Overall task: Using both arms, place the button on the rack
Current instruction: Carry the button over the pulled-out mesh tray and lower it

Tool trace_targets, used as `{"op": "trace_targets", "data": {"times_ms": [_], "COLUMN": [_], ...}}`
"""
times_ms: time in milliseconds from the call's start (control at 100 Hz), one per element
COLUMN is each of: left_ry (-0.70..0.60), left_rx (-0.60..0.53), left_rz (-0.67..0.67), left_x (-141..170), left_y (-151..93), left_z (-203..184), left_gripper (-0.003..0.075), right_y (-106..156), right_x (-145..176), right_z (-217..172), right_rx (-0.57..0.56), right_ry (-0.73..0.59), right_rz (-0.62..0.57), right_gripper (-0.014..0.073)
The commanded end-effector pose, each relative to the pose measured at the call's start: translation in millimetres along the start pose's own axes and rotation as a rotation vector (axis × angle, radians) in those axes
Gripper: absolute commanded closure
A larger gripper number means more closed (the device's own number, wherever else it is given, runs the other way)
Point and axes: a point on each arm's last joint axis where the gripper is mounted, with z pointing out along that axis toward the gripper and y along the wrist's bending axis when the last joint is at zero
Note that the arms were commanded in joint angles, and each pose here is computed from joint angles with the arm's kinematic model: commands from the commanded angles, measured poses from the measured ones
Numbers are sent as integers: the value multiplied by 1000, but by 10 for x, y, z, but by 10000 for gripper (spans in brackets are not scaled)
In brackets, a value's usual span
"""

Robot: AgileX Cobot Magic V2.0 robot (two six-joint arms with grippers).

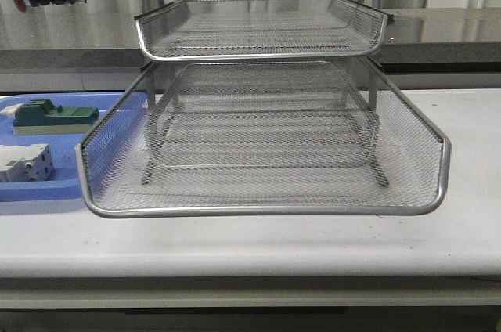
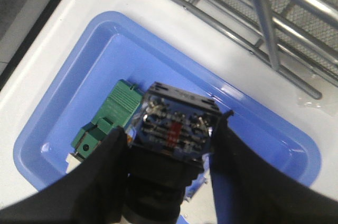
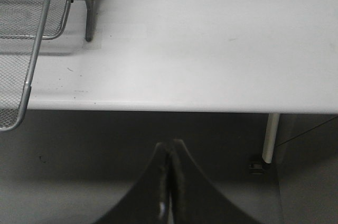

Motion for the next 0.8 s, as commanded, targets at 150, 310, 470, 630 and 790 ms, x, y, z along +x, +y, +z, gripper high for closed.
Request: {"op": "trace_targets", "data": {"times_ms": [150, 310, 470, 630, 790], "left_ry": [-62, -78, -95, -90, -54], "left_rx": [39, 113, 207, 292, 356], "left_rz": [65, 163, 280, 390, 462], "left_x": [-93, -217, -420, -593, -706], "left_y": [-599, -1086, -1571, -2015, -2329], "left_z": [-633, -708, -651, -532, -316], "left_gripper": [701, 701, 701, 701, 702], "right_y": [-13, -13, -13, -13, -13], "right_x": [-95, -95, -95, -95, -95], "right_z": [-43, -43, -43, -43, -43], "right_rx": [11, 11, 11, 11, 11], "right_ry": [-73, -73, -73, -73, -73], "right_rz": [-4, -4, -4, -4, -4], "right_gripper": [666, 666, 666, 666, 666]}}
